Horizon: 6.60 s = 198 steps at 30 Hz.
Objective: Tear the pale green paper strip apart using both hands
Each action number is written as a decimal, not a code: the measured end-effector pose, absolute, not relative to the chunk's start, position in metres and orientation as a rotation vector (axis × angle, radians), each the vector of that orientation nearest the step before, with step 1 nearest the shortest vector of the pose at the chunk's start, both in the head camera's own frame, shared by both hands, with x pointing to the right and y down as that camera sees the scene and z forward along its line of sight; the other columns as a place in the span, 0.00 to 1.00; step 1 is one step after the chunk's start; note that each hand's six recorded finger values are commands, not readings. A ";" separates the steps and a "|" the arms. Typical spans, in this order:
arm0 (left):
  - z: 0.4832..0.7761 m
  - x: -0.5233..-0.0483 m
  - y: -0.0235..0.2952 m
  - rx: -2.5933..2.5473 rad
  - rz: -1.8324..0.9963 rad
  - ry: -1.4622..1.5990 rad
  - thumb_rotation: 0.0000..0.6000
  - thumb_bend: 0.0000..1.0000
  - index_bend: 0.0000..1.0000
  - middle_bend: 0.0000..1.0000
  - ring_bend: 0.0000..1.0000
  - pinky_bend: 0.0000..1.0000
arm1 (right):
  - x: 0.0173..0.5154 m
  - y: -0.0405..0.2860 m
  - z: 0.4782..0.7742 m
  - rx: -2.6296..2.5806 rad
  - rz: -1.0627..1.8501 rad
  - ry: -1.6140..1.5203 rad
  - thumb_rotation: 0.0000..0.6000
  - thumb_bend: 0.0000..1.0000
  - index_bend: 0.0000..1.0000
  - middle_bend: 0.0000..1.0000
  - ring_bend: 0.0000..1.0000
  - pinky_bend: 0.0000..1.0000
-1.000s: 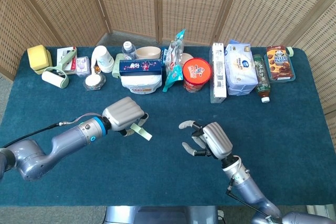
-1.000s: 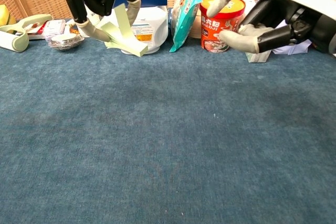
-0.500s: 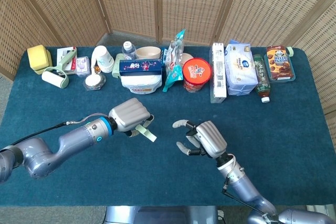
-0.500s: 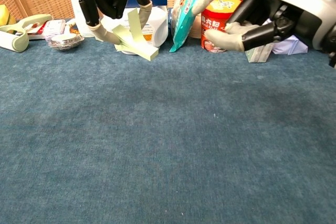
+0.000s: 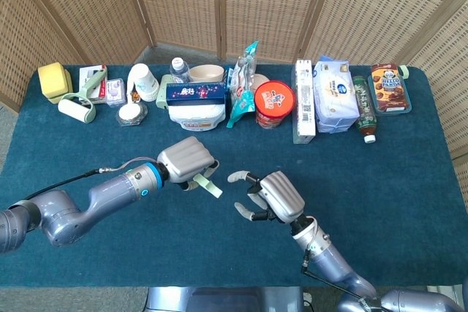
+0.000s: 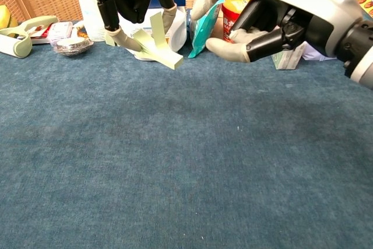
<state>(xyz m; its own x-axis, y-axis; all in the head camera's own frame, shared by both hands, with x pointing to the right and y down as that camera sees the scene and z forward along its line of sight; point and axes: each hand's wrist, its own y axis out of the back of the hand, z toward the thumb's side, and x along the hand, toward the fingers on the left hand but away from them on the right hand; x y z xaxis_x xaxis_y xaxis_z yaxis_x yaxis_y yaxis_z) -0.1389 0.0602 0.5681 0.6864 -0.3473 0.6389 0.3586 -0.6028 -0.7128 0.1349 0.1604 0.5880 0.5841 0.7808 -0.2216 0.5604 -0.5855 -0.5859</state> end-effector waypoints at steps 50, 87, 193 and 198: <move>0.575 -0.118 0.061 -1.991 -0.986 -0.040 1.00 0.46 0.66 1.00 1.00 1.00 | 0.127 0.159 0.590 -2.342 0.644 -1.052 0.89 0.48 0.32 1.00 1.00 0.98; 0.576 -0.114 0.059 -1.999 -0.987 -0.031 1.00 0.46 0.66 1.00 1.00 1.00 | 0.129 0.167 0.599 -2.339 0.688 -1.018 0.89 0.48 0.30 1.00 1.00 0.98; 0.576 -0.111 0.059 -2.024 -0.981 -0.009 1.00 0.46 0.66 1.00 1.00 1.00 | 0.115 0.173 0.598 -2.395 0.668 -0.969 0.89 0.48 0.30 1.00 1.00 0.96; 0.575 -0.111 0.061 -2.026 -0.979 -0.018 1.00 0.46 0.66 1.00 1.00 1.00 | 0.115 0.173 0.599 -2.387 0.667 -0.969 0.89 0.48 0.32 1.00 1.00 0.96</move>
<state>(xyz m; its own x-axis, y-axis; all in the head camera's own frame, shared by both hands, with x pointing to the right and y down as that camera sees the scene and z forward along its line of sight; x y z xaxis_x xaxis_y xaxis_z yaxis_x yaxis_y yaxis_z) -0.1112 0.0609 0.5749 0.6917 -0.3266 0.6442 0.3504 -0.6281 -0.6947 0.1155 0.1726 0.5990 0.6314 0.7320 -0.2559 0.5004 -0.6367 -0.5866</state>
